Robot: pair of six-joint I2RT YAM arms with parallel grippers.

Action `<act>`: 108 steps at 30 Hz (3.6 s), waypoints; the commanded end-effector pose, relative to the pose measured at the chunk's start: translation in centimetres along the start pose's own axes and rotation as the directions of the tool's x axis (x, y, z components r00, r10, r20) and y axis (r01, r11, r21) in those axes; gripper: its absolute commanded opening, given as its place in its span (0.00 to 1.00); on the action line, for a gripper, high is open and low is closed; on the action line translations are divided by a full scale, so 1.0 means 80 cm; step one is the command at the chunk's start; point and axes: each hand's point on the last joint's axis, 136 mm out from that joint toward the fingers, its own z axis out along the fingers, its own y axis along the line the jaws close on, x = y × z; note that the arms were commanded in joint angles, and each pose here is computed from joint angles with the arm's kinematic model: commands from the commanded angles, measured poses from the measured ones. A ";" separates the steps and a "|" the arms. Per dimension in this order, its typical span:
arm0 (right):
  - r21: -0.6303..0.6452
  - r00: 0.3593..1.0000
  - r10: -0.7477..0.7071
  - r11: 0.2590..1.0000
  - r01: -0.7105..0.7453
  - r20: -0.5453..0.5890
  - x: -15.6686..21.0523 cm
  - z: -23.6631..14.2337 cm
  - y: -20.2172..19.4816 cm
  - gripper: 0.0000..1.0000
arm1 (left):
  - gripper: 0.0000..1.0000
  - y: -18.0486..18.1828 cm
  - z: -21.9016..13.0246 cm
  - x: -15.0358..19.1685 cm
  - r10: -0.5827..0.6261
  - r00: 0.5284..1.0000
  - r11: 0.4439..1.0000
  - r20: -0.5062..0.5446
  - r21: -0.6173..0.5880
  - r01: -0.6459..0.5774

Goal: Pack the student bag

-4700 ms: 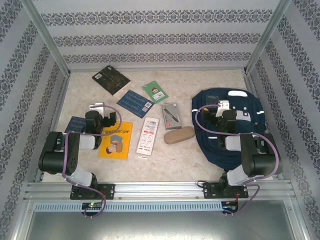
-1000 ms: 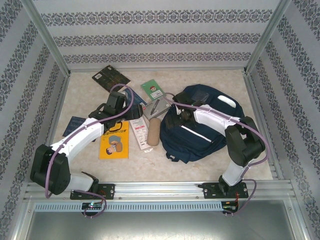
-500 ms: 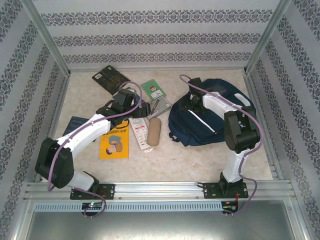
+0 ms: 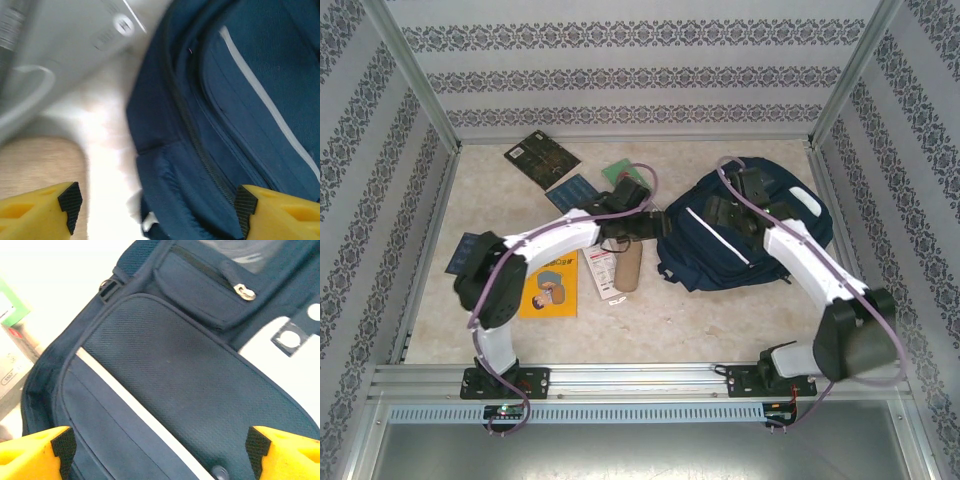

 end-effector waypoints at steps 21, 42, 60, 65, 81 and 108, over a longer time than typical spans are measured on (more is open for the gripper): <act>-0.101 1.000 -0.005 0.995 0.003 -0.011 0.071 -0.047 -0.025 0.62 | 0.00 0.075 0.038 -0.022 -0.056 0.994 0.950 -0.094 -0.310 0.024; -0.006 0.992 0.041 0.999 -0.042 -0.123 0.110 -0.019 -0.033 0.61 | 0.53 0.054 -0.035 -0.049 0.250 0.967 0.956 -0.050 -0.147 -0.254; 0.039 0.959 0.263 0.965 -0.261 -0.107 0.109 -0.038 -0.085 0.63 | 0.43 -0.096 0.041 0.048 0.793 0.603 0.604 -0.088 -0.022 -0.797; 0.038 0.949 0.291 0.957 -0.288 -0.119 0.117 -0.037 -0.089 0.63 | 0.43 -0.116 0.063 0.056 0.839 0.537 0.537 -0.090 -0.020 -0.843; 0.034 0.921 0.359 0.933 -0.358 -0.154 0.137 -0.033 -0.098 0.62 | 0.40 -0.124 0.136 0.070 0.895 0.424 0.421 -0.138 -0.050 -0.905; -0.086 0.998 -0.012 0.996 0.017 0.056 0.131 -0.010 -0.042 0.47 | 0.00 -0.169 -0.015 -0.080 0.788 0.597 0.616 0.150 -0.159 -0.772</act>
